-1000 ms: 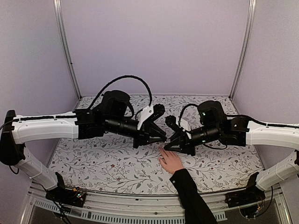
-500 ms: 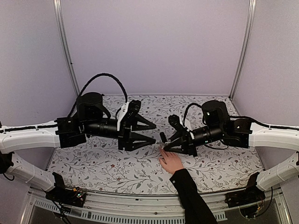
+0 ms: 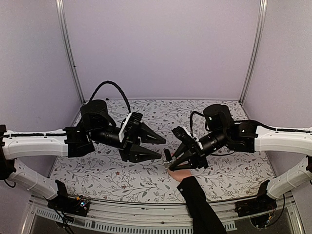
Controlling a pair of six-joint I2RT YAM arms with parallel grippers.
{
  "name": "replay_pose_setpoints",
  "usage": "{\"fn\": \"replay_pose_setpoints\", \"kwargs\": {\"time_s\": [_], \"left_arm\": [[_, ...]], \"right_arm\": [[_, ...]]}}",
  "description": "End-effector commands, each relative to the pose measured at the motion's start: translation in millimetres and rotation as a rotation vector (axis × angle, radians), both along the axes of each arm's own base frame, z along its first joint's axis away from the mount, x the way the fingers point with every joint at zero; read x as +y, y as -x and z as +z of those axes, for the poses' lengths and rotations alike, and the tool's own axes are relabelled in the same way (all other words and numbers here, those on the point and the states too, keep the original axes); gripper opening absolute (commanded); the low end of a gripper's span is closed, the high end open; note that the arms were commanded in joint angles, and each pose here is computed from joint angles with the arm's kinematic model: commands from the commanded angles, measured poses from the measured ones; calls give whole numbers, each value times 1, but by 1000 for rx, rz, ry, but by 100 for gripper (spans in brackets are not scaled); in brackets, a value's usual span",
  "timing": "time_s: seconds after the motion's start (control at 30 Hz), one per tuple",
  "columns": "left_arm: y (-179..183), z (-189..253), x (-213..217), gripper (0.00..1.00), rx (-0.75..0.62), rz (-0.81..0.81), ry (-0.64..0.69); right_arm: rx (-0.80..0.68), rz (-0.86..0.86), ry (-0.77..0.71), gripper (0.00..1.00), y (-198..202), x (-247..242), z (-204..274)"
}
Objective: Paint the nails
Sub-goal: Unscrew the nail polish bottle.
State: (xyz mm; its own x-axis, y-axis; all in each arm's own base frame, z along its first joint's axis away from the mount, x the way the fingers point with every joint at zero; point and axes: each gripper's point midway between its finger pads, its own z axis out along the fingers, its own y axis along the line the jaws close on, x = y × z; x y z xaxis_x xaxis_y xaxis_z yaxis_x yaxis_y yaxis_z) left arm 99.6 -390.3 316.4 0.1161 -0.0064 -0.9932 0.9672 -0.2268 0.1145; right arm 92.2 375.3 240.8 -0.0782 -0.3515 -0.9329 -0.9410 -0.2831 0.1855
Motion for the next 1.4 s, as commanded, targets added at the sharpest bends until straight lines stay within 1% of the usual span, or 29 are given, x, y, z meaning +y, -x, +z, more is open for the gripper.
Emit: {"fn": "replay_pose_setpoints", "kwargs": {"time_s": [0.0, 0.1, 0.2, 0.23, 0.37, 0.5, 0.6, 0.7, 0.83, 0.9, 0.97, 1.07, 1.37], "left_arm": [[9, 7, -9, 48, -31, -73, 10], [10, 4, -12, 43, -31, -82, -2], [12, 1, -13, 35, -36, -92, -11], [13, -1, -14, 34, -35, -100, -16], [16, -7, -17, 34, -32, -115, -38], [19, -9, -19, 37, -40, -124, -49], [18, -11, -21, 38, -43, -122, -58], [18, -11, -22, 29, -47, -120, -60], [16, -10, -22, 11, -54, -102, -60], [14, -11, -23, 5, -53, -91, -65], [11, -12, -23, 0, -48, -71, -70], [-1, -13, -26, 0, -37, 4, -79], [-39, -9, -31, 0, 2, 236, -55]], "right_arm": [[8, 90, -19, 0, 14, 4, 11], [8, 100, -22, 0, 16, 5, 11], [12, 110, -26, 0, 18, 4, 14], [10, 111, -29, 0, 18, 4, 16], [6, 116, -36, 0, 19, 3, 19], [5, 119, -39, 0, 20, 3, 21], [5, 119, -39, 0, 20, 3, 21], [5, 118, -38, 0, 20, 3, 22], [1, 115, -37, 0, 19, 3, 22], [-12, 102, -44, 0, 17, 3, 24], [-31, 62, -42, 0, 11, 5, 24], [-68, -36, -34, 0, -4, 7, 25], [-205, -439, -1, 0, -71, 2, 29]]}}
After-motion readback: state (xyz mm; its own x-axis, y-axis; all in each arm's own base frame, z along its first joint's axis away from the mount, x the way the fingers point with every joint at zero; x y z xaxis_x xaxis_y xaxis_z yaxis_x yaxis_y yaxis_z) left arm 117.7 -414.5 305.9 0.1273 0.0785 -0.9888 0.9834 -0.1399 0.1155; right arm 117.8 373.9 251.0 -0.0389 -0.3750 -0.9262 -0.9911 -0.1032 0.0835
